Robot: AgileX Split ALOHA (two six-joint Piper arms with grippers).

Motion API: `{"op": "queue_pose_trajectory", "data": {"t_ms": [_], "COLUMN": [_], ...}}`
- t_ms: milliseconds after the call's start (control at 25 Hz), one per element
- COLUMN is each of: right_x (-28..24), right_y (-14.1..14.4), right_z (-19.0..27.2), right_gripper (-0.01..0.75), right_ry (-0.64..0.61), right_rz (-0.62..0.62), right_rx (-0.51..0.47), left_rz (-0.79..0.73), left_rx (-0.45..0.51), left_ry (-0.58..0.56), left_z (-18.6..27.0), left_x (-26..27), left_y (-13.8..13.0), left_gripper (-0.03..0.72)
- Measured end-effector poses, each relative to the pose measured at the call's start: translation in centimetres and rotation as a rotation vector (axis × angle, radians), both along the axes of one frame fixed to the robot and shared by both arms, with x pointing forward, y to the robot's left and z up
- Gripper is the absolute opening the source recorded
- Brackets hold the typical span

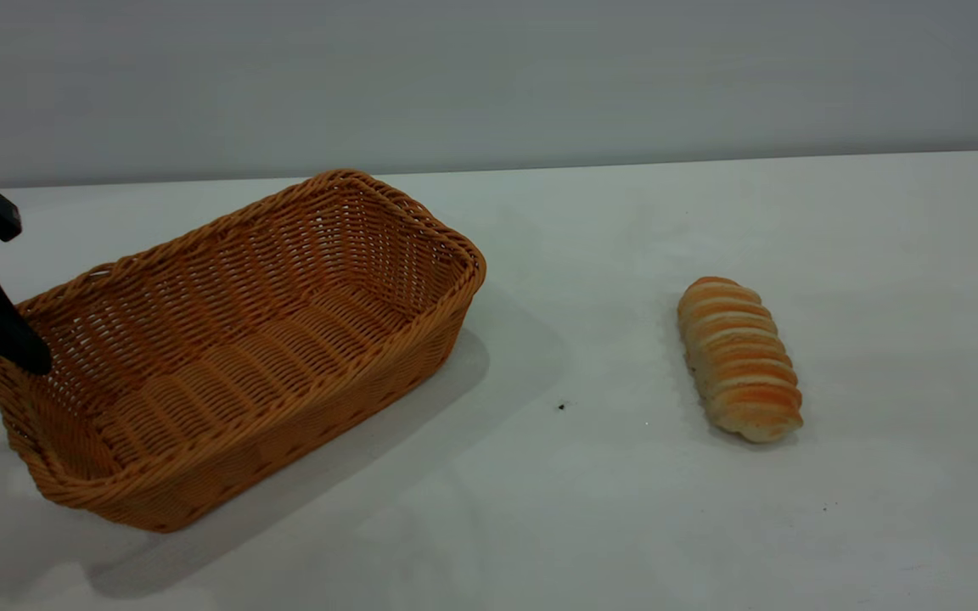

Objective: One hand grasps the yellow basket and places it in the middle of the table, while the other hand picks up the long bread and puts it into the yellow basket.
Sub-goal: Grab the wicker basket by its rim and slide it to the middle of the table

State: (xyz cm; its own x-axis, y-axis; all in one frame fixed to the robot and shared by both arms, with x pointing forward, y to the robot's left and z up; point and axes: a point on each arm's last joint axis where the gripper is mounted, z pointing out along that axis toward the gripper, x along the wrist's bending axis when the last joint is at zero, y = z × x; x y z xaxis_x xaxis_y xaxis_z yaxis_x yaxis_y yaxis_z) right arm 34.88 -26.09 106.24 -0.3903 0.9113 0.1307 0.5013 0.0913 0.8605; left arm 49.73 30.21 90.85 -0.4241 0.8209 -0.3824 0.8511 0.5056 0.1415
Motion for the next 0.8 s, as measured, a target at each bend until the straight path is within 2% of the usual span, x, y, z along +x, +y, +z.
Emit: {"op": "queue_pose_trajectory", "data": {"t_ms": [280,800], "right_x": [0.0,0.0], "right_y": [0.0,0.0], "right_z": [0.0,0.0], "right_gripper": [0.412,0.412], "right_ry": [0.002,0.004], "right_rz": [0.003,0.006], "right_rx": [-0.001,-0.002], "left_rz": [0.038,0.056], "left_rx": [0.007,0.017], "left_ry": [-0.013,0.092], "left_z": [-0.2,-3.6], "left_x": [0.3,0.4], "left_y": [0.2,0.4], "left_gripper": [0.441,0.441]}}
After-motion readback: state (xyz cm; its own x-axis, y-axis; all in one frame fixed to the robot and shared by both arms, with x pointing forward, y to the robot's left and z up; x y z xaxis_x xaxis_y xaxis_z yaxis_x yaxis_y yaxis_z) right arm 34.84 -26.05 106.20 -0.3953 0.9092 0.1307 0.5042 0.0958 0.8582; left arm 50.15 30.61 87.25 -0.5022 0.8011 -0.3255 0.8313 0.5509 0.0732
